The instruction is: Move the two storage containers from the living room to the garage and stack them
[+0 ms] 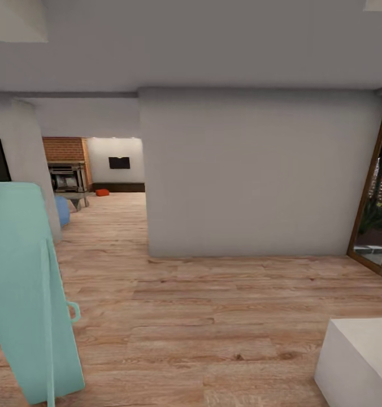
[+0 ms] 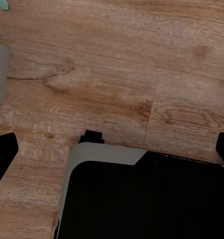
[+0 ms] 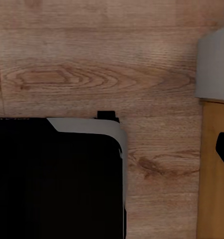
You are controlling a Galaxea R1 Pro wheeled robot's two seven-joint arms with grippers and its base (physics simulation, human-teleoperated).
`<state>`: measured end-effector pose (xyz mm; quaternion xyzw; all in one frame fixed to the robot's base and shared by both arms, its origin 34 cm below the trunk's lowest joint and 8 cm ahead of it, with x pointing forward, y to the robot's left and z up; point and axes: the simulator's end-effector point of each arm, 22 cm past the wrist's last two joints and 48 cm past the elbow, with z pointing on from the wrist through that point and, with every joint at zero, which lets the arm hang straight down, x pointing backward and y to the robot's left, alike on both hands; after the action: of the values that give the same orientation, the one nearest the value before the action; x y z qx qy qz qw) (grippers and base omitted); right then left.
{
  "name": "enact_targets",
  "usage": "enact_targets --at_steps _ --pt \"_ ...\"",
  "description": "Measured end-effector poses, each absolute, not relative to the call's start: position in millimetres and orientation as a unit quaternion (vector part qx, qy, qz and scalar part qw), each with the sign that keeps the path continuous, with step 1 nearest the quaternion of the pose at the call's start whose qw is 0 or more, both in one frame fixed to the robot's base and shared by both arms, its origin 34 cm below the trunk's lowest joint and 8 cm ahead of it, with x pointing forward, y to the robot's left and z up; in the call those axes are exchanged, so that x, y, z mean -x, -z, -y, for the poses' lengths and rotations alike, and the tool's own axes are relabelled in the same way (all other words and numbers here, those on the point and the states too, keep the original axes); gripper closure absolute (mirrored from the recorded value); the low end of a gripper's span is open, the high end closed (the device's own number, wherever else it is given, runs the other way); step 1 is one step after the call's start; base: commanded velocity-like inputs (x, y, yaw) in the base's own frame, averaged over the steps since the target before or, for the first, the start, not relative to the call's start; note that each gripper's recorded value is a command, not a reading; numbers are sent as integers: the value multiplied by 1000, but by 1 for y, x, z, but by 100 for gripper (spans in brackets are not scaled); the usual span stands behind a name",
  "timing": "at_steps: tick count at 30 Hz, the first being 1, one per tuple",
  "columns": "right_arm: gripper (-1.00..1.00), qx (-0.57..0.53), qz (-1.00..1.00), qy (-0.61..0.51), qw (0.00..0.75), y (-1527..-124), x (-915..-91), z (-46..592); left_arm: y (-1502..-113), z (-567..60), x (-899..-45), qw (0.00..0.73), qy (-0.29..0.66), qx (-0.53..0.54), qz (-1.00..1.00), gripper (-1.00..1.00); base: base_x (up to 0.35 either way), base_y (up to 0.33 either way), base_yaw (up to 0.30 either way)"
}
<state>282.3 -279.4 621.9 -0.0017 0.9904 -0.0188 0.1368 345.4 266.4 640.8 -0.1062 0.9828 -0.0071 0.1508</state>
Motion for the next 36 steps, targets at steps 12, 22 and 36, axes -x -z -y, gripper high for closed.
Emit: enact_targets --at_steps 12,22,36 --pt "-100 3 -990 18 142 -622 -284 278 -641 -267 -346 151 7 107 -983 -100 323 0 0" --pt "-100 6 -990 18 141 -622 -284 278 -641 -268 -347 155 6 107 -982 -100 323 0 0" --pt "-100 8 -990 18 141 -622 -284 278 -641 -268 -347 156 5 107 -982 -100 323 0 0"
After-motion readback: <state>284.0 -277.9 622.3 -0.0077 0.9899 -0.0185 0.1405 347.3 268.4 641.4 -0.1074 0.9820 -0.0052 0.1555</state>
